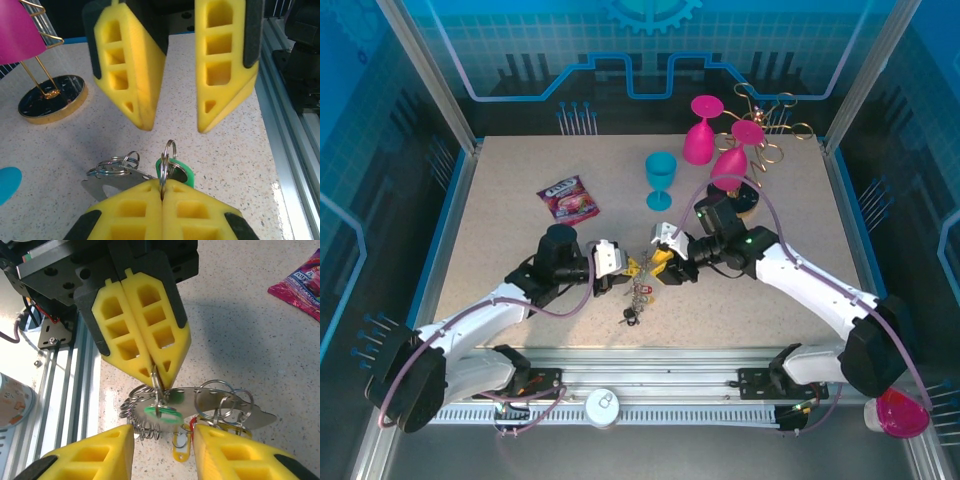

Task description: Put the keys on the keyring

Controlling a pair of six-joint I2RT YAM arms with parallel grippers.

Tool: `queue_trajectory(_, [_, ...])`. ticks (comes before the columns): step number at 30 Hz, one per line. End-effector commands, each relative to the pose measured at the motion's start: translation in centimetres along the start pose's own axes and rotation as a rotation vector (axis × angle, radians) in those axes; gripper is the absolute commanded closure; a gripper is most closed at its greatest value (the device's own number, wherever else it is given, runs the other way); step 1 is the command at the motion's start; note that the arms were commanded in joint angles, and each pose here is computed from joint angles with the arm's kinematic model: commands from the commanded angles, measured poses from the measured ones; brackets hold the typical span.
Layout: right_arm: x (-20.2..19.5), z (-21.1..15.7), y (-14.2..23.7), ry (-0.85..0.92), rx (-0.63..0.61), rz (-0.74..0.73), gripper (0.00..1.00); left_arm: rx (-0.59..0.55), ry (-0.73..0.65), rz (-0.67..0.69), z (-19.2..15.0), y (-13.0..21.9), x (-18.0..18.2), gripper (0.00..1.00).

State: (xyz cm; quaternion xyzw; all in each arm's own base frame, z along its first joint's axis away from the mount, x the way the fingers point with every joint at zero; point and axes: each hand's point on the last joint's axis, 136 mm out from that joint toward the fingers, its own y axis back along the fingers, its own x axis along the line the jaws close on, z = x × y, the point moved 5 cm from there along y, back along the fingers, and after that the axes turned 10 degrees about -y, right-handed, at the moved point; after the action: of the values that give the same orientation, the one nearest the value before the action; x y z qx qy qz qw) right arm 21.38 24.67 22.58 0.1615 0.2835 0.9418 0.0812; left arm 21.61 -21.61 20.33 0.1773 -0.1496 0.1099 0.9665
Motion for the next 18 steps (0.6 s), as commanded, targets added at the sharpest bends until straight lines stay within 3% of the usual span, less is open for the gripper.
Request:
queue_trajectory(1, [0.39, 1.03, 0.24, -0.020, -0.074, 0.036, 0.63, -0.064, -0.068, 0.036, 1.49, 0.34, 0.47, 1.00])
queue_trajectory(8, [0.02, 1.66, -0.34, -0.021, -0.083, 0.052, 0.66, -0.072, -0.067, 0.032, 1.70, 0.39, 0.45, 1.00])
queue_trajectory(18, [-0.31, 1.52, -0.15, -0.040, -0.066, 0.034, 1.00, -0.078, -0.069, 0.049, 2.00, 0.57, 0.69, 1.00])
